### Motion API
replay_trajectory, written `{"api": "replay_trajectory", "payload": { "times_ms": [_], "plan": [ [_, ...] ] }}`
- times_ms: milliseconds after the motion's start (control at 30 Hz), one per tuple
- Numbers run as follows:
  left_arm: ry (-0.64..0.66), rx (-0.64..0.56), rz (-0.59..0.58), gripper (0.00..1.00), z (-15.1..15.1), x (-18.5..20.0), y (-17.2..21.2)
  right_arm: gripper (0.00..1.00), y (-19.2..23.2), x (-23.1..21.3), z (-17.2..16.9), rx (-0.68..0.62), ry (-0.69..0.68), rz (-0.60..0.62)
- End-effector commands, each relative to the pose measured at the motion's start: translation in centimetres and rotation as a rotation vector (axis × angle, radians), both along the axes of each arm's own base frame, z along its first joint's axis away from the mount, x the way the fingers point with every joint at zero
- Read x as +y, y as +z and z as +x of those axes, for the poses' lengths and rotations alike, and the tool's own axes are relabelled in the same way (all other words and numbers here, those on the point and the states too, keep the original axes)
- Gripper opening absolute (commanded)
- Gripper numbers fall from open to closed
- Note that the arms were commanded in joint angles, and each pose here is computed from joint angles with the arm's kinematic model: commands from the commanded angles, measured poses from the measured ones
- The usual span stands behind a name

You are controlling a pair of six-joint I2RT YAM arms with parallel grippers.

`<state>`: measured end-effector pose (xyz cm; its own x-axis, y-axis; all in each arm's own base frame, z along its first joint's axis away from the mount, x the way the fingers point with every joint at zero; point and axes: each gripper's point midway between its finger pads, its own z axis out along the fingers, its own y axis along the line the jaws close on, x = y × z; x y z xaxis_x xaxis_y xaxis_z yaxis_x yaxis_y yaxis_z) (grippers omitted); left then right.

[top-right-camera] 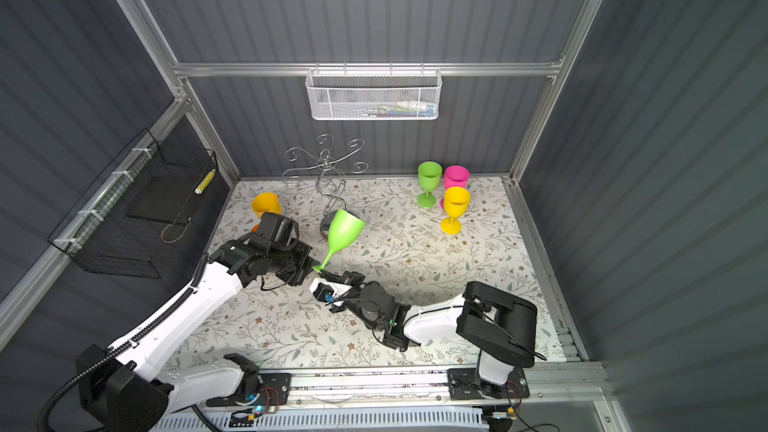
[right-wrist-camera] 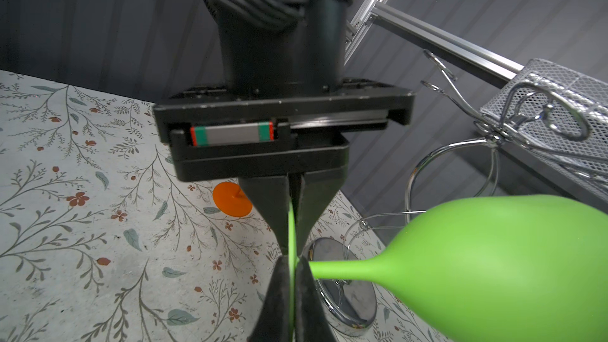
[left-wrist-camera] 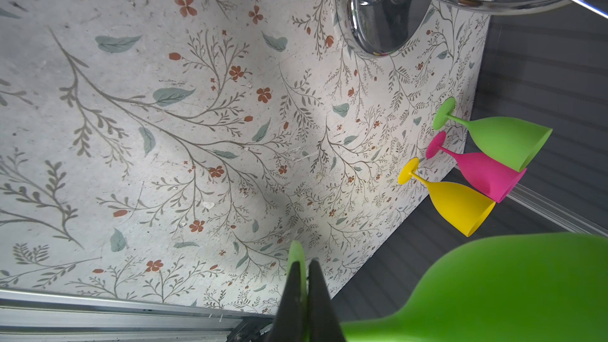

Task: Take the wine glass off the wine glass rack
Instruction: 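Release the foot and regrasp the green glass bowl with the right gripper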

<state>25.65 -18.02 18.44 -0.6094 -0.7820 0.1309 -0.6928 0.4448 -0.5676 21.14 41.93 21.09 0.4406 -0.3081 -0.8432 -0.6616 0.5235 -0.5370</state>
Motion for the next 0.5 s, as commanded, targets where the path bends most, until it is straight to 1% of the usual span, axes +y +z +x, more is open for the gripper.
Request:
{"api": "replay_trajectory", "payload": {
  "times_ms": [0, 133, 200, 267, 367, 467],
  "plan": [
    [-0.025, 0.011, 0.027, 0.0, -0.7, 0.2, -1.0, 0.07, 1.6, 0.0, 0.0, 0.005, 0.003, 0.056],
    [-0.019, 0.005, 0.023, 0.0, -0.5, 0.2, -1.2, 0.25, 1.8, -1.1, -0.2, 0.035, -0.01, 0.058],
    [-0.016, 0.003, 0.031, 0.0, -0.4, 0.3, -1.4, 0.4, 1.7, -1.9, -0.4, 0.058, -0.015, 0.047],
    [-0.01, -0.007, 0.04, 0.0, -0.3, 0.5, -1.4, 0.52, 1.4, -2.8, -0.7, 0.083, -0.018, 0.026],
    [-0.011, -0.039, 0.042, 0.0, 0.2, 0.5, -1.4, 0.62, 1.2, -4.3, -0.7, 0.144, -0.043, -0.004],
    [-0.023, -0.056, 0.055, 0.0, 0.5, 0.5, -1.7, 0.65, 2.0, -6.2, -0.6, 0.217, -0.065, 0.002]
  ]
}}
